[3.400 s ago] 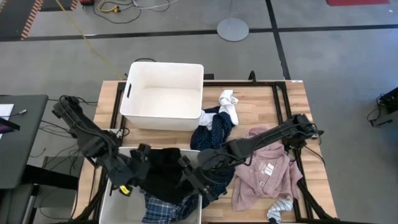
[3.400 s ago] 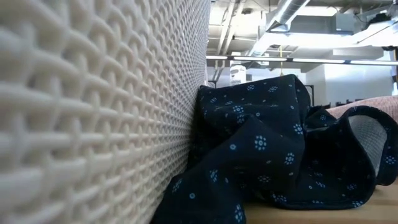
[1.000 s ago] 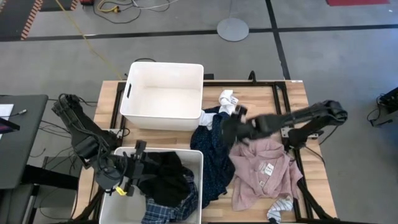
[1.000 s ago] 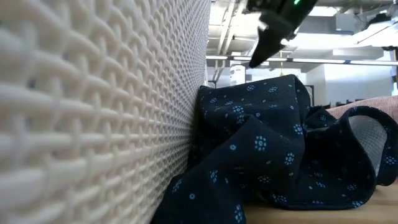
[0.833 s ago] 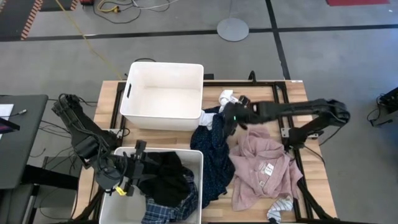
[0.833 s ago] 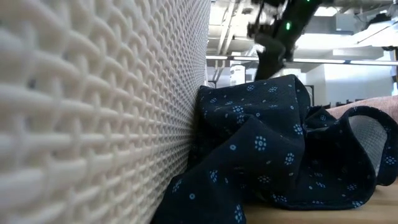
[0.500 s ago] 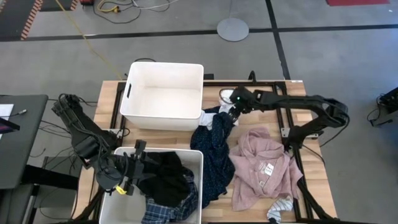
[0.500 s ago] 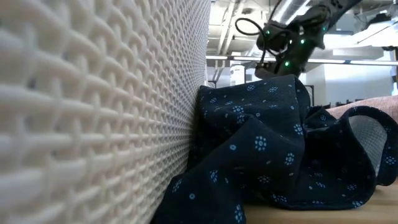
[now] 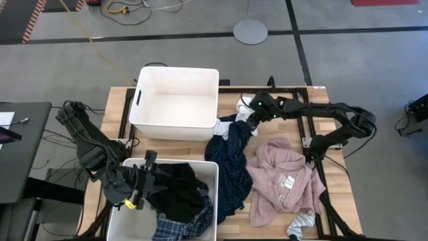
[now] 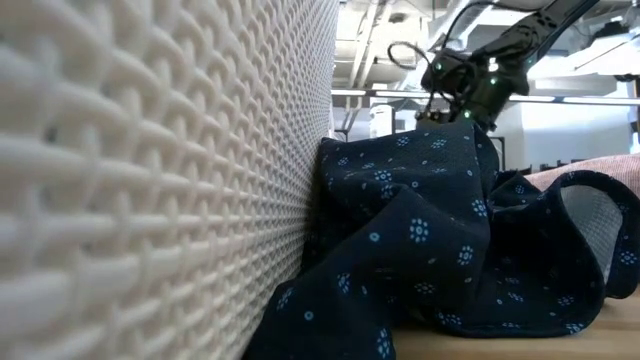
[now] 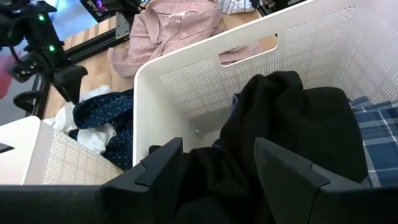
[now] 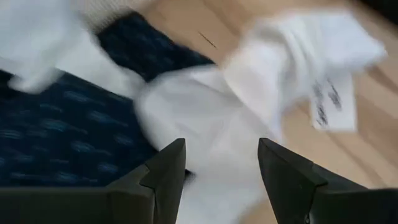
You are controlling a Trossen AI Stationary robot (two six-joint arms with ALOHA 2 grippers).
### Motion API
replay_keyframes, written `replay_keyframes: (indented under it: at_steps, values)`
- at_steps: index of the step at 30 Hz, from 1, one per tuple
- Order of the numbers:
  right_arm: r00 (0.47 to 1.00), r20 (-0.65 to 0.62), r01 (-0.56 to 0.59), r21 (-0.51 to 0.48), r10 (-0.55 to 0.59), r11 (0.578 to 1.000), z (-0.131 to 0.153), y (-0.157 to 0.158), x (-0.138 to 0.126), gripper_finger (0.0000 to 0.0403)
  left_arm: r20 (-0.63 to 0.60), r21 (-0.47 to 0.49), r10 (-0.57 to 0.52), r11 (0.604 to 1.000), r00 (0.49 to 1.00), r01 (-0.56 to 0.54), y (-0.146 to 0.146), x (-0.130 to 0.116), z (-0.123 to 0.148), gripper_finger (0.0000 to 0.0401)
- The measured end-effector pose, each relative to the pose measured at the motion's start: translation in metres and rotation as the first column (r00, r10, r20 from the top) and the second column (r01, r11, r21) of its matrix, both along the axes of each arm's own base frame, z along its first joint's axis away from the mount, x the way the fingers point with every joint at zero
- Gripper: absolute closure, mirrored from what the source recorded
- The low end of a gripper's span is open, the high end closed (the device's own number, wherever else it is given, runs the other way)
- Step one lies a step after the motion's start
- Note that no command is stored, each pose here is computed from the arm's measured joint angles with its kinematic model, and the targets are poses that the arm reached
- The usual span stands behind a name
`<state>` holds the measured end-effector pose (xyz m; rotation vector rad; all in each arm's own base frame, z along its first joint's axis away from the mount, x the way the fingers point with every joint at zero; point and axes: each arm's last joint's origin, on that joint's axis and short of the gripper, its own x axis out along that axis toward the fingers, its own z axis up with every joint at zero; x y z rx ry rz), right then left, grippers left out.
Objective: Sort clothes
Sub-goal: Put the white socks into the top white laundry organizer
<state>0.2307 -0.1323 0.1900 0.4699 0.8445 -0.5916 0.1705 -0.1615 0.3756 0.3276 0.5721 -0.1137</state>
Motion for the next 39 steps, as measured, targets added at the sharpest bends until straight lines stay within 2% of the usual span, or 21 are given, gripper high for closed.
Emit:
replay_keyframes:
  at_steps: [2,6,12,17,20,22,25,28,29,34,39]
  values:
    - [1.000,0.031,0.000,-0.033,0.001,0.999,0.006,0.001,0.001,0.0186,0.000,0.000,0.000,1.000,1.000,0.000,0.000,0.000,0.000,0.0208]
    - [0.998,0.007,0.063,-0.088,-0.062,0.994,0.011,-0.003,-0.005,0.0186,0.000,0.000,0.000,1.000,1.000,0.000,0.000,0.000,0.000,0.0208]
    - [0.991,-0.080,0.110,-0.018,-0.111,0.994,-0.011,-0.016,-0.012,0.0186,-0.002,0.001,0.001,1.000,1.000,-0.001,0.000,0.000,0.000,0.0208]
    - [0.997,-0.056,0.056,0.078,-0.051,0.995,-0.036,-0.022,0.000,0.0186,-0.002,-0.004,0.010,1.000,1.000,-0.010,0.001,0.001,0.000,0.0208]
    - [0.999,-0.040,0.029,0.066,-0.026,0.997,-0.042,-0.021,0.008,0.0196,-0.003,-0.011,0.016,1.000,1.000,-0.016,0.001,0.001,0.000,0.0208]
    - [1.000,-0.012,0.006,0.042,-0.006,0.999,-0.040,-0.019,0.012,0.0217,-0.008,-0.018,0.024,1.000,1.000,-0.024,0.002,0.001,-0.001,0.0208]
    - [1.000,0.009,-0.028,0.009,0.028,1.000,-0.033,-0.016,0.014,0.0277,-0.012,-0.019,0.027,0.999,1.000,-0.027,0.002,0.000,-0.001,0.0208]
    - [0.996,0.036,-0.078,-0.045,0.079,0.996,-0.019,-0.011,0.013,0.0366,-0.016,-0.014,0.027,1.000,1.000,-0.027,0.002,0.000,-0.002,0.0208]
    - [0.995,0.042,-0.090,-0.064,0.092,0.994,-0.015,-0.008,0.013,0.0383,-0.016,-0.011,0.026,1.000,1.000,-0.027,0.002,0.000,-0.002,0.0208]
    - [0.989,0.112,-0.078,-0.166,0.097,0.983,0.018,0.006,0.006,0.0399,-0.021,0.003,0.043,0.999,0.999,-0.043,0.006,0.003,-0.002,0.0208]
    - [0.961,0.236,-0.082,-0.246,0.142,0.966,0.054,0.024,-0.006,0.0401,-0.017,0.027,0.067,0.997,0.998,-0.066,0.012,0.008,-0.002,0.0208]
